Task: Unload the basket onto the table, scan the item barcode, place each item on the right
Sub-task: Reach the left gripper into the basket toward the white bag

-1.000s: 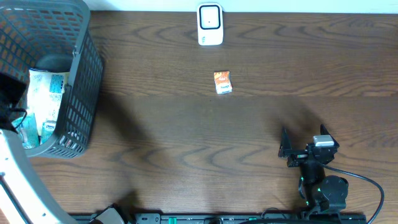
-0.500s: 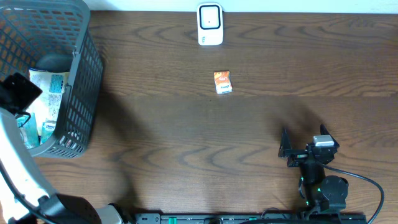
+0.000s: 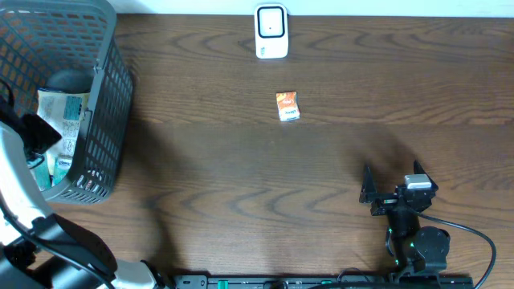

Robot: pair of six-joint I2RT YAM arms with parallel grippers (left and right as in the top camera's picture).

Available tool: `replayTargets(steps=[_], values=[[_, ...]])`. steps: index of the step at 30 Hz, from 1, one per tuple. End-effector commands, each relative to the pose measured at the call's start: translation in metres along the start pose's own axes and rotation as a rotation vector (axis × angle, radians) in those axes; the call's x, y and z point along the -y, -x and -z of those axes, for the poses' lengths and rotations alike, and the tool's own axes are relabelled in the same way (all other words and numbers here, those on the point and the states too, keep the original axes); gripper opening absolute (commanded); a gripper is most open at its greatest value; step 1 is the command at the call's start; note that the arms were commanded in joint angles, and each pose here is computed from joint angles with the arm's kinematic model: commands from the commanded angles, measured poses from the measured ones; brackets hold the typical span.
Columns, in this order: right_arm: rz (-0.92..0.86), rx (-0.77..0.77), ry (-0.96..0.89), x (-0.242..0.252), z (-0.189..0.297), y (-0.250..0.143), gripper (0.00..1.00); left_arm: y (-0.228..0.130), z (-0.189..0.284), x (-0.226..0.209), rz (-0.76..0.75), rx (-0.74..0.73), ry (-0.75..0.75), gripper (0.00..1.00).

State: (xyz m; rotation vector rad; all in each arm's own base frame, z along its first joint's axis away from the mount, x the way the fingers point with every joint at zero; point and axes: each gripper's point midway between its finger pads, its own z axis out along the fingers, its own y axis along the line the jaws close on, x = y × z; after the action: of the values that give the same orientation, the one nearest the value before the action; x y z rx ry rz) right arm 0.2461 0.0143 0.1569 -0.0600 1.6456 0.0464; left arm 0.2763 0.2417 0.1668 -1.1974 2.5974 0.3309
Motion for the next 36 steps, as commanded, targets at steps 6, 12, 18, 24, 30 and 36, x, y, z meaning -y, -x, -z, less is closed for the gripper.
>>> replayTargets(steps=[6, 12, 18, 24, 30, 36], values=[[0.000, 0.000, -0.005, 0.001, 0.000, 0.000, 0.99, -0.027, -0.030, -0.009, -0.189, -0.167, 0.064, 0.76], [0.000, 0.000, -0.005, 0.001, 0.000, 0.000, 0.99, -0.023, -0.042, -0.006, -0.189, -0.169, 0.063, 0.82], [0.000, 0.000, -0.005, 0.001, 0.000, 0.000, 0.99, -0.019, -0.047, -0.005, -0.217, -0.160, 0.060, 0.91], [0.000, 0.000, -0.005, 0.001, 0.000, 0.000, 0.99, -0.004, -0.050, -0.001, -0.206, -0.100, 0.054, 0.91], [0.000, 0.000, -0.005, 0.001, 0.000, 0.000, 0.99, 0.006, -0.054, 0.006, -0.242, -0.060, 0.021, 0.91], [0.000, 0.000, -0.005, 0.001, 0.000, 0.000, 0.99, 0.014, -0.051, 0.043, -0.367, -0.005, -0.184, 0.91]])
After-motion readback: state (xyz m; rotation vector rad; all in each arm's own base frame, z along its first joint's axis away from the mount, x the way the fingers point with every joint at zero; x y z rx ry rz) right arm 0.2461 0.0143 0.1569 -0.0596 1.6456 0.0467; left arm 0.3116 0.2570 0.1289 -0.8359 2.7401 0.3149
